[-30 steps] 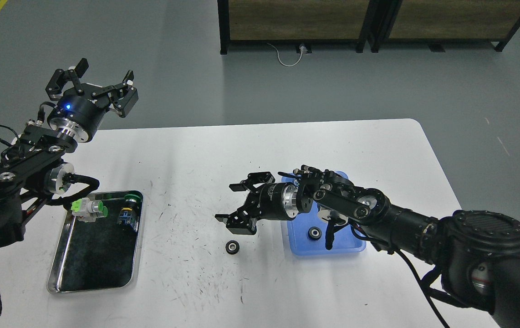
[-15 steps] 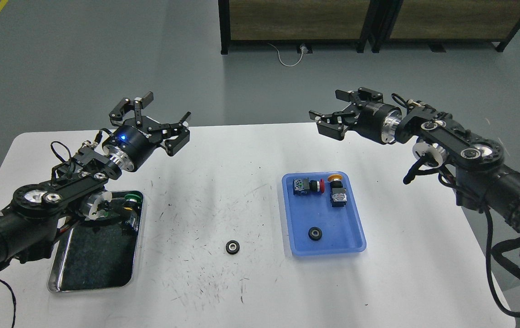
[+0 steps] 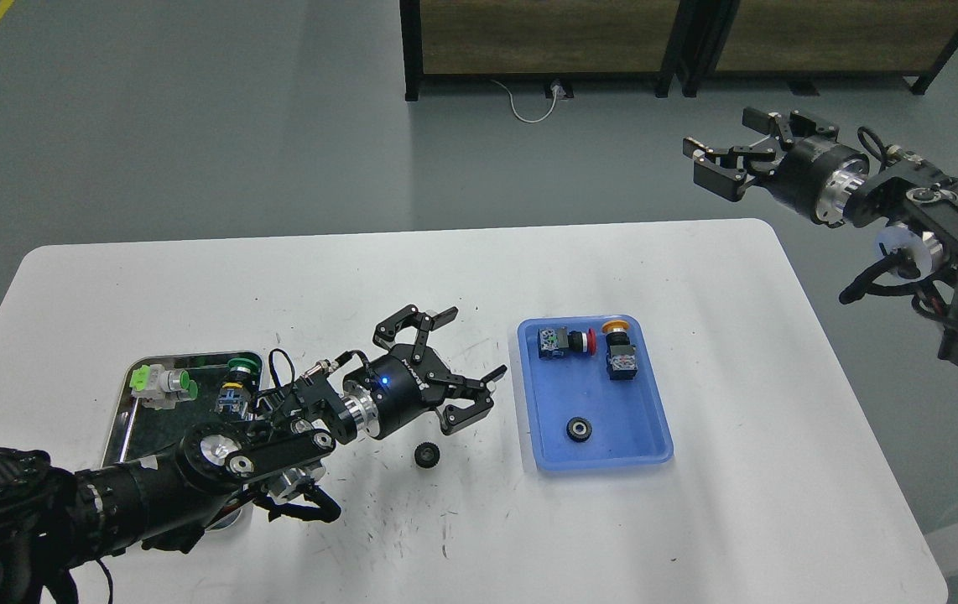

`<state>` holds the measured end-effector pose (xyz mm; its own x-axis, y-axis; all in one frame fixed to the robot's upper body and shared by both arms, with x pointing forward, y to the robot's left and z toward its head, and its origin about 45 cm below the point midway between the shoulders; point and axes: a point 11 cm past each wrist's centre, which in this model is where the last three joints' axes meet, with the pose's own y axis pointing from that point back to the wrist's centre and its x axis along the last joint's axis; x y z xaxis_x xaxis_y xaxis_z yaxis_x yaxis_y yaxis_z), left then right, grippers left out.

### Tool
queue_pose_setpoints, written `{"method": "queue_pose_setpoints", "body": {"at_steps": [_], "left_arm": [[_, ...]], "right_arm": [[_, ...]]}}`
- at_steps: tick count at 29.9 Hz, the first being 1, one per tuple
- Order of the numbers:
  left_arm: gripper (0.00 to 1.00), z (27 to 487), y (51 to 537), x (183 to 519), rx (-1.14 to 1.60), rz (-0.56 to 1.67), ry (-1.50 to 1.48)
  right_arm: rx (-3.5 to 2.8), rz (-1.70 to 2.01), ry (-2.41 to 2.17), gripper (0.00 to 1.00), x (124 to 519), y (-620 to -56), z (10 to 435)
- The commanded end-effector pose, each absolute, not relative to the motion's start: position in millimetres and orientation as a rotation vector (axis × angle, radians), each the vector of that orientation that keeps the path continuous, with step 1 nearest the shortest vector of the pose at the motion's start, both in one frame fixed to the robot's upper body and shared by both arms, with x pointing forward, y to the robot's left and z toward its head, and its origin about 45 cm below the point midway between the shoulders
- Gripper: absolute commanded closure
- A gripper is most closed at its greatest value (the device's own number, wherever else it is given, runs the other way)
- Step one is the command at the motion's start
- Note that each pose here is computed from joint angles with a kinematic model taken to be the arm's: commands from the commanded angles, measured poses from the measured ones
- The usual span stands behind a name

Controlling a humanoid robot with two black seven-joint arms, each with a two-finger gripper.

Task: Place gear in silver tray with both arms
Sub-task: 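Lower the left gripper onto the black gear and grasp it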

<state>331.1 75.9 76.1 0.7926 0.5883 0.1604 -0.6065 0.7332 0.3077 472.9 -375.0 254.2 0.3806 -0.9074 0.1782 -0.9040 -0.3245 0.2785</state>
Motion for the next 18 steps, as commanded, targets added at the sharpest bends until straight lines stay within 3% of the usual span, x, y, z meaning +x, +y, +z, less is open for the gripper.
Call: {"method": "queue_pose_setpoints", "body": {"at_steps": [1,8,18], "left_arm": [[0.01,60,78,314,0.401,0.615,-0.042],[0.01,30,86,280,0.468,0.561,0.001],[0.01,19,103,280,0.505,0.588,0.006]], "right_arm": [[2.308,-0.011,-1.593,0.06,474,-377,255],[2.295,-0.017,-1.601,0.06,473,-380,253],[2.289,-0.034,-1.598,0.06,474,-377,246]]}}
